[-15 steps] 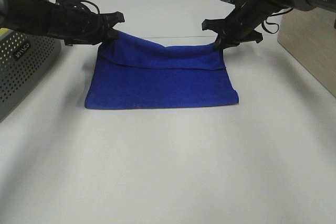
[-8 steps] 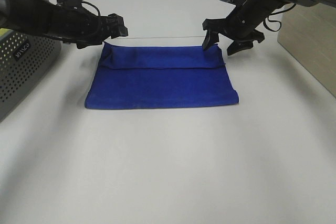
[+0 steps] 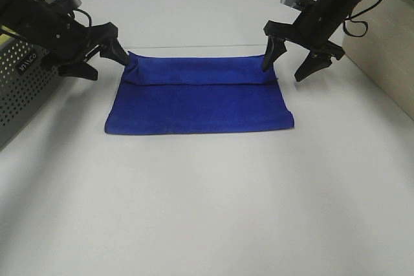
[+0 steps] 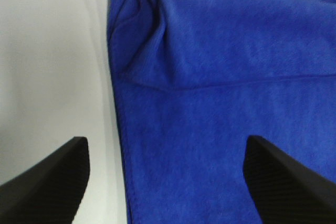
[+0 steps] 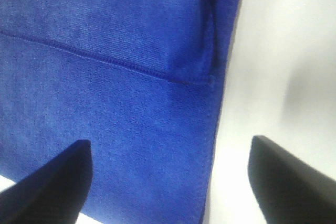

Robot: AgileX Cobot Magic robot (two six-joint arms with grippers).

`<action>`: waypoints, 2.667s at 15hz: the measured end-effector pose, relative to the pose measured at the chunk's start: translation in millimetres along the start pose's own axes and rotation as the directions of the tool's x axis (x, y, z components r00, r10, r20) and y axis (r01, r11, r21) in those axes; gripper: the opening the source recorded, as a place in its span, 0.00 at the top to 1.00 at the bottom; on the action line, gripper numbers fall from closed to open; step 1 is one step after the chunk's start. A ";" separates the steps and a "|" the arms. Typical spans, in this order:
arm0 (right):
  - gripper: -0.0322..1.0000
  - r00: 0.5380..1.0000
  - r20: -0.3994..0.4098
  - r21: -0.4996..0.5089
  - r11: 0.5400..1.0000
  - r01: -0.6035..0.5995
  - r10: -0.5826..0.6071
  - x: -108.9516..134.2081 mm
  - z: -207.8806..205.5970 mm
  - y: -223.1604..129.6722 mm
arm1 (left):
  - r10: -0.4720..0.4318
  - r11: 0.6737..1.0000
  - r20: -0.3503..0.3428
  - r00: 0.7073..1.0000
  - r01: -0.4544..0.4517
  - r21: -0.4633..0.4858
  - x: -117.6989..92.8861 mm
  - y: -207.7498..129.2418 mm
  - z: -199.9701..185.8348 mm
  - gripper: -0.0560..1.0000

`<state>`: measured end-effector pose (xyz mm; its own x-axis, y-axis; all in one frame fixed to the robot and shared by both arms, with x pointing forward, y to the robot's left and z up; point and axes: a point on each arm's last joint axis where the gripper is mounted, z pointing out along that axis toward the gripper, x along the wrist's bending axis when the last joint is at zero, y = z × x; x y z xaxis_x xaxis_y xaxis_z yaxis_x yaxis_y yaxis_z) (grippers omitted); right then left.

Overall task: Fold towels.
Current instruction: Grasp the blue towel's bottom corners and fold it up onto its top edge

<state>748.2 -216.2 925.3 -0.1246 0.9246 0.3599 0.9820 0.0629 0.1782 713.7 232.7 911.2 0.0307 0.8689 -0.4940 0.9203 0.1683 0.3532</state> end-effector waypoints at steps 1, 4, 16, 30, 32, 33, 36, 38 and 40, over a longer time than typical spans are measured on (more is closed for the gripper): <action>0.23 1.000 -0.001 0.005 1.000 -0.005 0.005 0.0 0.1 -1.2 | -0.022 1.000 -0.009 1.000 0.022 0.019 0.4 -1.9 0.2 0.22; 0.24 0.999 0.017 0.071 0.997 -0.031 0.030 -2.0 0.6 -17.5 | -0.074 0.993 -0.035 0.997 0.077 0.088 1.5 -8.4 0.1 0.23; 0.28 0.995 -0.054 0.123 0.990 -0.073 0.080 -10.1 36.8 -45.7 | -0.055 0.996 -0.098 0.994 0.062 0.068 -30.6 -61.9 48.4 0.40; 0.97 0.988 -0.017 0.294 0.946 -0.139 0.151 -9.2 26.0 -114.1 | -0.033 0.959 -0.146 0.989 0.073 0.274 -29.1 -113.1 20.2 0.91; 0.97 0.990 -0.022 0.270 0.954 -0.128 0.139 -4.1 13.2 -120.3 | -0.030 0.958 -0.135 0.990 0.067 0.279 -35.7 -117.1 6.0 0.91; 0.97 0.992 -0.027 0.226 0.968 -0.112 0.121 -0.1 2.6 -116.8 | -0.024 0.969 -0.120 0.992 0.053 0.243 -42.5 -111.3 -4.4 0.91; 0.97 0.995 -0.043 0.115 0.990 -0.082 0.088 9.0 -18.5 -96.4 | -0.053 0.991 -0.090 0.995 0.063 0.115 -59.7 -87.2 -25.3 0.91; 0.97 0.996 -0.050 0.061 0.996 -0.064 0.068 11.7 -23.7 -79.6 | -0.071 0.994 -0.078 0.994 0.076 0.074 -64.0 -73.7 -24.6 0.91; 0.97 0.997 -0.056 0.019 0.998 -0.060 0.061 11.4 -20.4 -60.3 | -0.091 0.995 -0.066 0.994 0.093 0.039 -65.5 -56.6 -18.7 0.91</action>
<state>684.7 -217.2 937.4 -0.0724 0.9043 0.4208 0.9902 0.0147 0.1388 652.3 175.0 938.4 -0.0785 0.8789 -0.4705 0.9337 0.2302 0.2741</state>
